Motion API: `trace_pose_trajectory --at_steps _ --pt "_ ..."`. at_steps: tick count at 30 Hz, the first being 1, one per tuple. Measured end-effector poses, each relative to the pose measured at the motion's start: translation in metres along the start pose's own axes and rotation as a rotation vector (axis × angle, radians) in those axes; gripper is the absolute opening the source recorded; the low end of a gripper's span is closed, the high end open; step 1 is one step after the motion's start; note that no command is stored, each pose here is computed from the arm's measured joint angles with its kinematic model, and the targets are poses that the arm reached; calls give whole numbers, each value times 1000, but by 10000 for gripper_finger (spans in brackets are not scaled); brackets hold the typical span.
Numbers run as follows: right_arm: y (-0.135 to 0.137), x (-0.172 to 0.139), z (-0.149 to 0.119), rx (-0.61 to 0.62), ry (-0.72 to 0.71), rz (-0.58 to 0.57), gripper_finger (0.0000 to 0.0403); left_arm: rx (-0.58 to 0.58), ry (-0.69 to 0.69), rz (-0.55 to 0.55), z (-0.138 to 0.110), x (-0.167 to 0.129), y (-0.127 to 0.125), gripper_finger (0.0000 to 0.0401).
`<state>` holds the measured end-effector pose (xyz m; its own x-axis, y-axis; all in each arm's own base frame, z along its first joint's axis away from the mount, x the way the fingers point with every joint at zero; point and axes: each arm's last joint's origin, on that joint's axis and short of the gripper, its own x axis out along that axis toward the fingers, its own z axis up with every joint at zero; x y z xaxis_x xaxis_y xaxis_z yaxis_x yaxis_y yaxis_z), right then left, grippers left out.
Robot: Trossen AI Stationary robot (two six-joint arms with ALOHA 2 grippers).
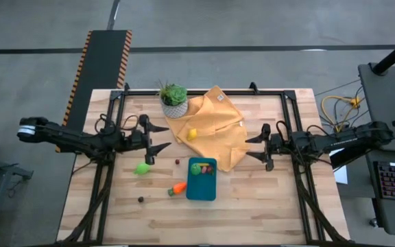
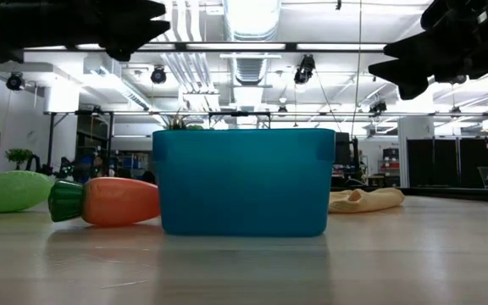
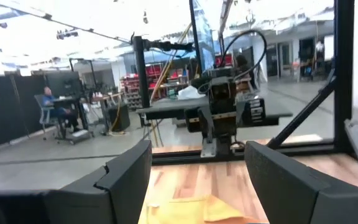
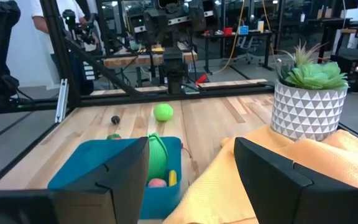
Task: Pick and placing Produce into tupperware
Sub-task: Put the lemon into the bin
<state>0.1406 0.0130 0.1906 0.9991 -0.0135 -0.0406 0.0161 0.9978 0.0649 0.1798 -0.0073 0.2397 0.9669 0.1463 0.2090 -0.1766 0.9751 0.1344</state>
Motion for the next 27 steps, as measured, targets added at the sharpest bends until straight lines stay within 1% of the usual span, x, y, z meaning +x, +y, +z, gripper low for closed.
trace_pose_trajectory --at_steps 3,5,8,10,13,15,17,19,20,22,24,27 --pt "0 0 0 0 1 0 228 3 26 30 1 11 0 245" --pt "0 0 0 0 -1 0 228 -37 48 79 4 20 2 248" --pt "0 0 0 0 0 0 228 -67 173 149 5 37 5 270" --pt "0 0 0 -7 2 0 228 -43 280 165 5 47 7 291" --pt "-1 -1 -4 -68 37 -10 228 5 380 152 5 62 5 323" --pt "-3 -3 -4 -75 39 -67 228 45 412 139 6 71 4 338" --pt "-4 -5 -4 -73 22 -116 228 53 422 137 8 79 3 346" --pt "-5 -8 -4 -71 12 -131 227 52 428 163 9 84 4 347" --pt "-5 -8 -4 -68 9 -131 226 48 429 195 10 87 6 348" --pt "-5 -10 -4 -53 2 -131 226 -7 437 282 14 92 13 348" --pt "-5 -11 -4 -40 2 -131 226 -105 462 360 18 96 23 348" --pt "-5 -10 -4 -34 2 -132 226 -233 499 436 19 103 33 348"
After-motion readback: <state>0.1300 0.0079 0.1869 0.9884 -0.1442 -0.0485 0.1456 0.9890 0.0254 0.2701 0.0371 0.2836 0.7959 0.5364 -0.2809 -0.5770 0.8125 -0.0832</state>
